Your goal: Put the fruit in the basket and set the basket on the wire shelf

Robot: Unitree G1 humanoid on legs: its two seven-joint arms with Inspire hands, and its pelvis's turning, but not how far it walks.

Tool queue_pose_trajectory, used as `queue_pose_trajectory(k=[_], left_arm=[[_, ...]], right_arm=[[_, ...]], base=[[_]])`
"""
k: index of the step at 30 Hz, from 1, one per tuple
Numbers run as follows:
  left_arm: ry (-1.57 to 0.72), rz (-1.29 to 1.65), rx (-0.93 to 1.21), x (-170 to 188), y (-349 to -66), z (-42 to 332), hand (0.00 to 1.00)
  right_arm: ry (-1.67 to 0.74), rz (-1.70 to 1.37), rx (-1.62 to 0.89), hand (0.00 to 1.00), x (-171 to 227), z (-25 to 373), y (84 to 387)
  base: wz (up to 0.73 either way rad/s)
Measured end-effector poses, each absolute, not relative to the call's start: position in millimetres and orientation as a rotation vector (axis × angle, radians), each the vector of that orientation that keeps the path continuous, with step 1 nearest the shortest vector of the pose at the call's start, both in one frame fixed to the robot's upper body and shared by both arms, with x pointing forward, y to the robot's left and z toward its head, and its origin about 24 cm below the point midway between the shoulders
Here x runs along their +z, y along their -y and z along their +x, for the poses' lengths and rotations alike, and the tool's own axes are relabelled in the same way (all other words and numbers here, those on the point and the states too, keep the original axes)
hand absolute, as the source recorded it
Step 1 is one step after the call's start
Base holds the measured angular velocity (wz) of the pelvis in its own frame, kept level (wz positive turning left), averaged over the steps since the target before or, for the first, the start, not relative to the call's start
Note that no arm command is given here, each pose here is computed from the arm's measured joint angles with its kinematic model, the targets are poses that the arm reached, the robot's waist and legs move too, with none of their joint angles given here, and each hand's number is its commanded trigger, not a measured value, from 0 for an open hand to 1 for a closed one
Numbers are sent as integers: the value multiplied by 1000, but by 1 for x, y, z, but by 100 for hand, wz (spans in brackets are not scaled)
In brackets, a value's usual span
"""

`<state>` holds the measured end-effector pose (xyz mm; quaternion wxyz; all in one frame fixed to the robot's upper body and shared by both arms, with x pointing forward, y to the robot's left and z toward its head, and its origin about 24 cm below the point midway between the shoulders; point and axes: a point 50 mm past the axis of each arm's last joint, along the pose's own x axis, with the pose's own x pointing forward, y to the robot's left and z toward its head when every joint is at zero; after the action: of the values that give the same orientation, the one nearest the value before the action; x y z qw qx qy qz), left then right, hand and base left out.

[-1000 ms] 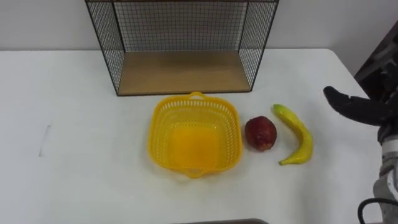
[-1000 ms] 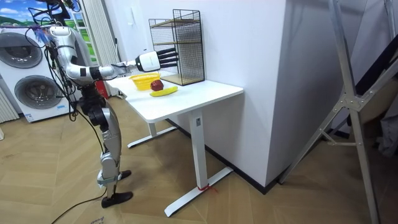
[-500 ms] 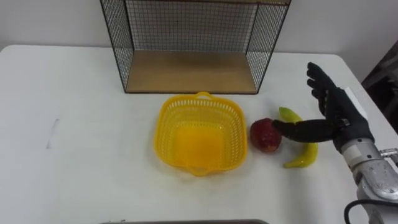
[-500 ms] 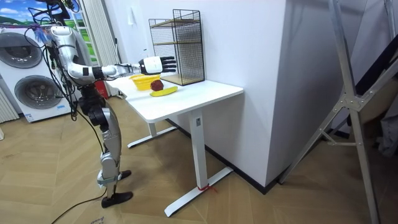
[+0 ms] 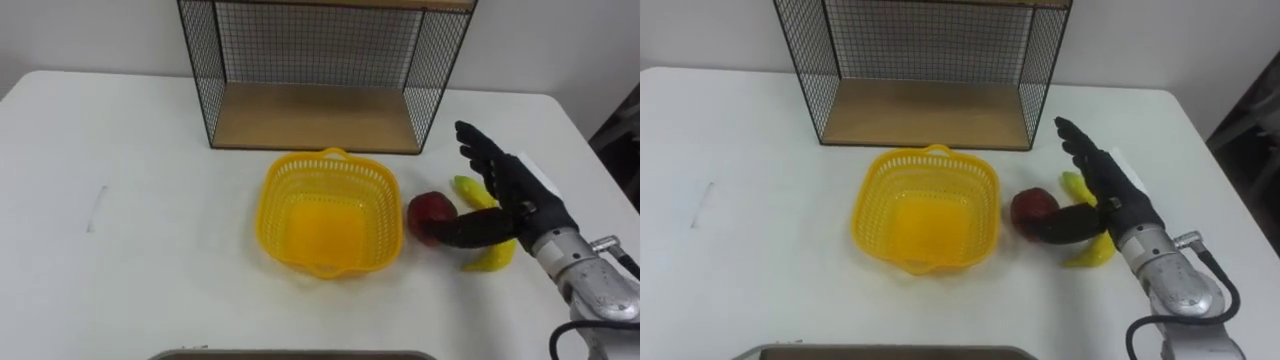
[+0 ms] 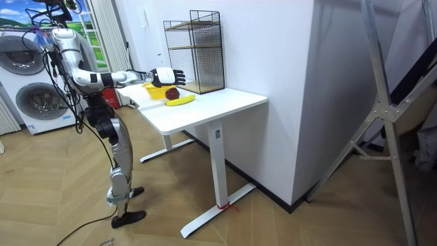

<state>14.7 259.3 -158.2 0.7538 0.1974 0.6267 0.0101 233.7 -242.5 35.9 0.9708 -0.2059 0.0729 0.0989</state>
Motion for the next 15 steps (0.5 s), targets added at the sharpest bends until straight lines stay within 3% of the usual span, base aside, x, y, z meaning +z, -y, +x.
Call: queue_pose_trajectory(k=[15], left_arm=[[-1362, 439, 21, -157, -261, 17, 0]], right_arm=[[-251, -447, 236, 0, 20, 231, 244]], base=[[2]])
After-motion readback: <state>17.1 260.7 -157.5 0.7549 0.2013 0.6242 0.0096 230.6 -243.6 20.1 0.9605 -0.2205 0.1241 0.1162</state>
